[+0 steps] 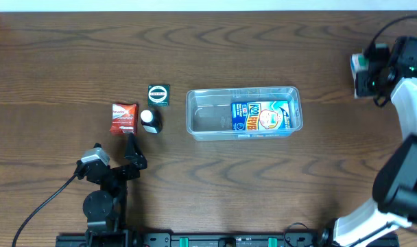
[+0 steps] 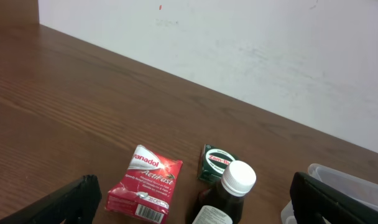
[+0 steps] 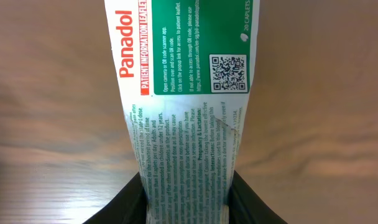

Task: Pack container
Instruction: 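Grasp the white-green Panadol box with the right gripper and lift, then lower the Panadol box into the container beside the blue box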

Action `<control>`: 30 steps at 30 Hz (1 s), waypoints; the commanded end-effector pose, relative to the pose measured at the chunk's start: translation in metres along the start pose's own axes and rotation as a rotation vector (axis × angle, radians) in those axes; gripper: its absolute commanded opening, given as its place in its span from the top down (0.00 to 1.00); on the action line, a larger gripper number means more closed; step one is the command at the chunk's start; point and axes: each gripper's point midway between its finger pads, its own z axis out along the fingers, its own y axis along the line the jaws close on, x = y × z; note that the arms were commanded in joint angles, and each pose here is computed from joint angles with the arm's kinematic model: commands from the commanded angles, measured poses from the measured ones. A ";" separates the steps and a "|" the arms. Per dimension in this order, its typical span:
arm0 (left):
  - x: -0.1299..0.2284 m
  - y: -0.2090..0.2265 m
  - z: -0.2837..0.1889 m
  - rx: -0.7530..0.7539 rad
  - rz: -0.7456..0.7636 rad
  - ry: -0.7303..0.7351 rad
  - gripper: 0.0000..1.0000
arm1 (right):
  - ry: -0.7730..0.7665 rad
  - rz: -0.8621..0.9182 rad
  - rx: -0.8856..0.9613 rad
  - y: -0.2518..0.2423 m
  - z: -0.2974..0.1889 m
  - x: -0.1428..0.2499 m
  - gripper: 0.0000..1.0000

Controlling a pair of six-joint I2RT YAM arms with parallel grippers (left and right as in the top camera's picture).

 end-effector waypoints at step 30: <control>0.016 0.009 0.001 -0.030 0.019 0.045 0.02 | 0.038 -0.547 -0.458 0.244 -0.148 0.045 0.65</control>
